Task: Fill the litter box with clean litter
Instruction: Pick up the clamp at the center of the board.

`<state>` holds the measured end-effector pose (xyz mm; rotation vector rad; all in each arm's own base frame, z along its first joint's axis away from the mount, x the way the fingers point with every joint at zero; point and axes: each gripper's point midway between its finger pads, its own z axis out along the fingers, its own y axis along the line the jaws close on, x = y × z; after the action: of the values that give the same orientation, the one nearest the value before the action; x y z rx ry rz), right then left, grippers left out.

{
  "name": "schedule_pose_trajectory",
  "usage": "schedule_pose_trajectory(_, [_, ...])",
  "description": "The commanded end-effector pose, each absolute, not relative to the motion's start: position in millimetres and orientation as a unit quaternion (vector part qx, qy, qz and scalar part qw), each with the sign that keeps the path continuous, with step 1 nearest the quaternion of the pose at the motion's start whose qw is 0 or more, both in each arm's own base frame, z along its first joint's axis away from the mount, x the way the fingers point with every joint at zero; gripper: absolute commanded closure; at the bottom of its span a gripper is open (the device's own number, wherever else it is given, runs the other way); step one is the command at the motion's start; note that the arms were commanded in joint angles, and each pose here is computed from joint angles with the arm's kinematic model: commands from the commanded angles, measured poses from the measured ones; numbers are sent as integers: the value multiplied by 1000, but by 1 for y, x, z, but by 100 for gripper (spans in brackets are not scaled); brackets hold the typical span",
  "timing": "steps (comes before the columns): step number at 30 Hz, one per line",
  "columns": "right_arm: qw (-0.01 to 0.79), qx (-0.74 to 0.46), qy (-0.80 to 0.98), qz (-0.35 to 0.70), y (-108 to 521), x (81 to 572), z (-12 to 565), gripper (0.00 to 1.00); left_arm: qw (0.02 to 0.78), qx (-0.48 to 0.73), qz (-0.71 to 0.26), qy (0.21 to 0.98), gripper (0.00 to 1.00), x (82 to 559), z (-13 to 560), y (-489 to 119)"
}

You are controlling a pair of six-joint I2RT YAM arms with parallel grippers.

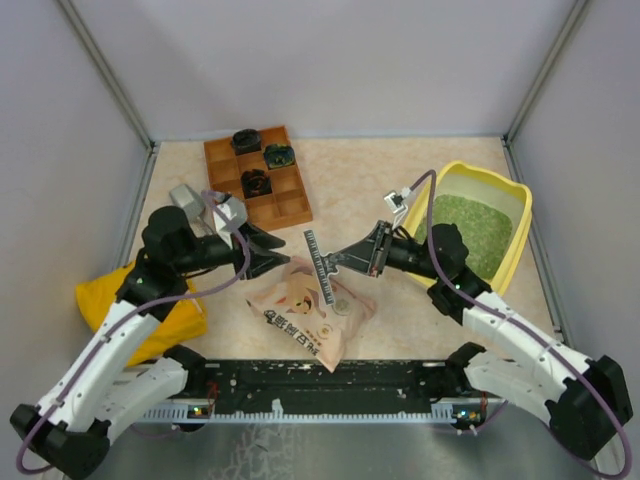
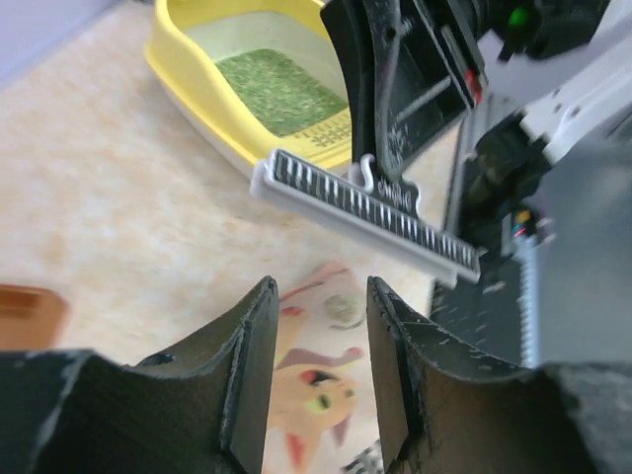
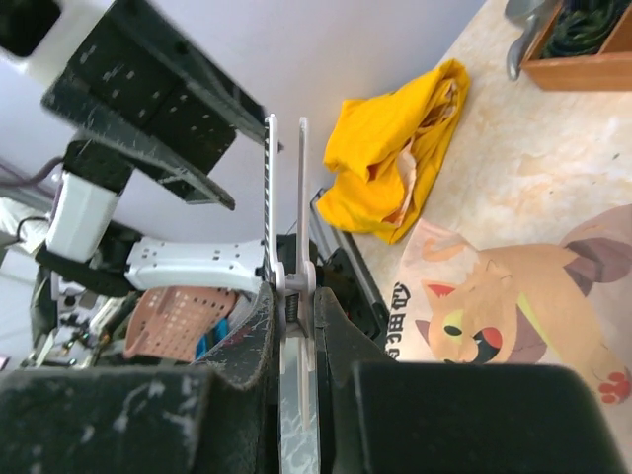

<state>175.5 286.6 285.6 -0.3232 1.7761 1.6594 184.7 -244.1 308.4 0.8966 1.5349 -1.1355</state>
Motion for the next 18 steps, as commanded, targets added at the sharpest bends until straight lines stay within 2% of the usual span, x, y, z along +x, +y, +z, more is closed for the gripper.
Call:
schedule_pose_trajectory(1, [405,-120,688,590,269,186,294,100,532,571,-315,540,53,166,280,-217])
schedule_pose_trajectory(5, [414,-117,713,554,260,189,282,100,504,665,-266,483,51,146,237,-203])
schedule_pose_trajectory(9, [408,-122,730,534,256,188,271,100,504,681,-254,467,51,140,218,-199])
schedule_pose_trajectory(15, [403,-128,750,508,250,186,260,100,483,688,-237,487,51,141,186,-190])
schedule_pose_trajectory(18, [403,-131,754,502,247,185,256,100,481,686,-205,506,48,146,175,-180])
